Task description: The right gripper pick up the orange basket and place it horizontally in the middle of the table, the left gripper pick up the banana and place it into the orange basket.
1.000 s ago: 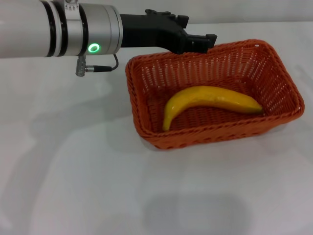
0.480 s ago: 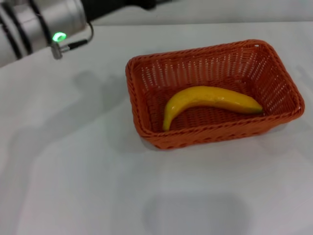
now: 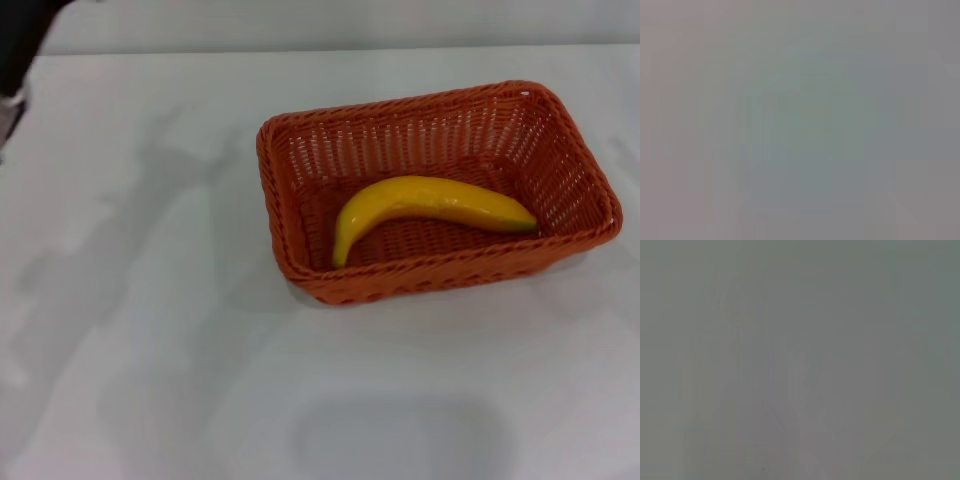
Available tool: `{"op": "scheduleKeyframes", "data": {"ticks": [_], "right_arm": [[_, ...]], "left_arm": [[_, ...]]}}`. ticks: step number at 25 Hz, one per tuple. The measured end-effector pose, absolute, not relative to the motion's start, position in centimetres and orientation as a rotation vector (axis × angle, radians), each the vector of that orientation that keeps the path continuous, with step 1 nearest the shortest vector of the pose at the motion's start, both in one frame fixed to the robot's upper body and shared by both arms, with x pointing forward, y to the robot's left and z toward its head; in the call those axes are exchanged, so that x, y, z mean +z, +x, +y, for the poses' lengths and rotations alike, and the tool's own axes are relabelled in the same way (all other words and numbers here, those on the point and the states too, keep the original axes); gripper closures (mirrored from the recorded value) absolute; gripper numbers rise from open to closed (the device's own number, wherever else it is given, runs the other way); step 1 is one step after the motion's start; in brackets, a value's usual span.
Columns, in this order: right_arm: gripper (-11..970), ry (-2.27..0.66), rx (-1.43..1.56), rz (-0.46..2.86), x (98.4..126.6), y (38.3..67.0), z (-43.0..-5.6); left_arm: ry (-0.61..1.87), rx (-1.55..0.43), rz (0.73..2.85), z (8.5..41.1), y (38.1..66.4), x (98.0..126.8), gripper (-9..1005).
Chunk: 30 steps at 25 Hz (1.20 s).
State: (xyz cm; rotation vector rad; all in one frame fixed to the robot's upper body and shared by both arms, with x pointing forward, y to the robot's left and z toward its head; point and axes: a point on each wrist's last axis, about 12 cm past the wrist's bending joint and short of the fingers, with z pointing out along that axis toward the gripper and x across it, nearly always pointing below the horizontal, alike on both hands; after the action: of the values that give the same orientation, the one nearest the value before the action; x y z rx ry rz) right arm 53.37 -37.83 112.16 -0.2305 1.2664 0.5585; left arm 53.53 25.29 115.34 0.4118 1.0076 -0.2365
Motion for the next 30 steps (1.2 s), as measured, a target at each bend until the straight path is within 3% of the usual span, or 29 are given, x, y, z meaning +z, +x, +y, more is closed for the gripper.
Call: {"op": "scheduleKeyframes", "data": {"ticks": [5,13,30], "right_arm": [[250,-0.227,0.553,1.271,112.1,53.4,-37.9],[250,-0.228,0.485,1.237,112.4,53.4,-38.3],[250,-0.286,-0.123,1.224,110.7,52.8,-40.9]], "left_arm": [[0.284,0.031,0.952,28.1,52.0,112.0,124],[0.054,0.137,1.076,31.6,51.0,107.8,124],[0.024,0.309,1.303,33.7,51.8,104.8,124]]}}
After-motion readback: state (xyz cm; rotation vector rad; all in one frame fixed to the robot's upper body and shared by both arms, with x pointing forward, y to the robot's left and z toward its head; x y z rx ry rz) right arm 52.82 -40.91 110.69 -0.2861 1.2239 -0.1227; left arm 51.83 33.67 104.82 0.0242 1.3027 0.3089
